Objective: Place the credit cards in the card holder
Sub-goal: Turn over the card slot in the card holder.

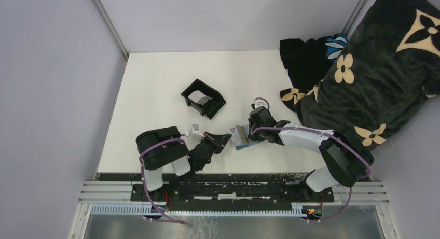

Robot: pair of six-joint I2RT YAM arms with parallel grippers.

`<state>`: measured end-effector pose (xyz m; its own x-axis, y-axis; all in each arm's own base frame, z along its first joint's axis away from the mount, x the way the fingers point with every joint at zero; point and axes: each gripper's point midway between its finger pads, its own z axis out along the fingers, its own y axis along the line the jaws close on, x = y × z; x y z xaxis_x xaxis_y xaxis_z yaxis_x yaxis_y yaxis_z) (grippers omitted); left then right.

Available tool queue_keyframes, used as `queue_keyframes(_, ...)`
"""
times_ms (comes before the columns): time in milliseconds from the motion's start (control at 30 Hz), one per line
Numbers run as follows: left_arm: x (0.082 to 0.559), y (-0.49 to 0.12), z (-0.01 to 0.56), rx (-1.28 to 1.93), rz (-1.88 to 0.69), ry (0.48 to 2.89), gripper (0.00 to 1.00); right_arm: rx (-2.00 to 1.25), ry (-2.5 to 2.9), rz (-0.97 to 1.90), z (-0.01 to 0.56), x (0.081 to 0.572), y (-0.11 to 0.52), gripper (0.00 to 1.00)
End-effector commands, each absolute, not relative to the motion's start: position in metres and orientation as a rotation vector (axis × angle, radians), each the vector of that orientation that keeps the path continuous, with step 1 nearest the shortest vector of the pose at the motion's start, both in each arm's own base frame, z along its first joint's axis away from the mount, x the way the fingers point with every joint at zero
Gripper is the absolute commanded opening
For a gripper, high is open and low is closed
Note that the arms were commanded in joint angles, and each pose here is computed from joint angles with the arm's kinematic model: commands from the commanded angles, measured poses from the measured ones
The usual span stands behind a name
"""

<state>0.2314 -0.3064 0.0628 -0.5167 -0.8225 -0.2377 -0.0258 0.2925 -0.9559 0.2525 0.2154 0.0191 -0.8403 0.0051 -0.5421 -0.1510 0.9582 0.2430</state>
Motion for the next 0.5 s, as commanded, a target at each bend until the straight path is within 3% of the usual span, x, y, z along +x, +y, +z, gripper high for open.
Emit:
queue_keyframes(0,0.235,-0.315,0.077,-0.706,-1.305,1.762,0.03,-0.121,2.557,0.335,0.018,0.25,0.21,0.22)
queue_keyframes(467,0.24,-0.33,0.051,-0.649,-1.177,1.854,0.03,-0.119,2.516,0.287,0.032,0.258,0.204,0.22)
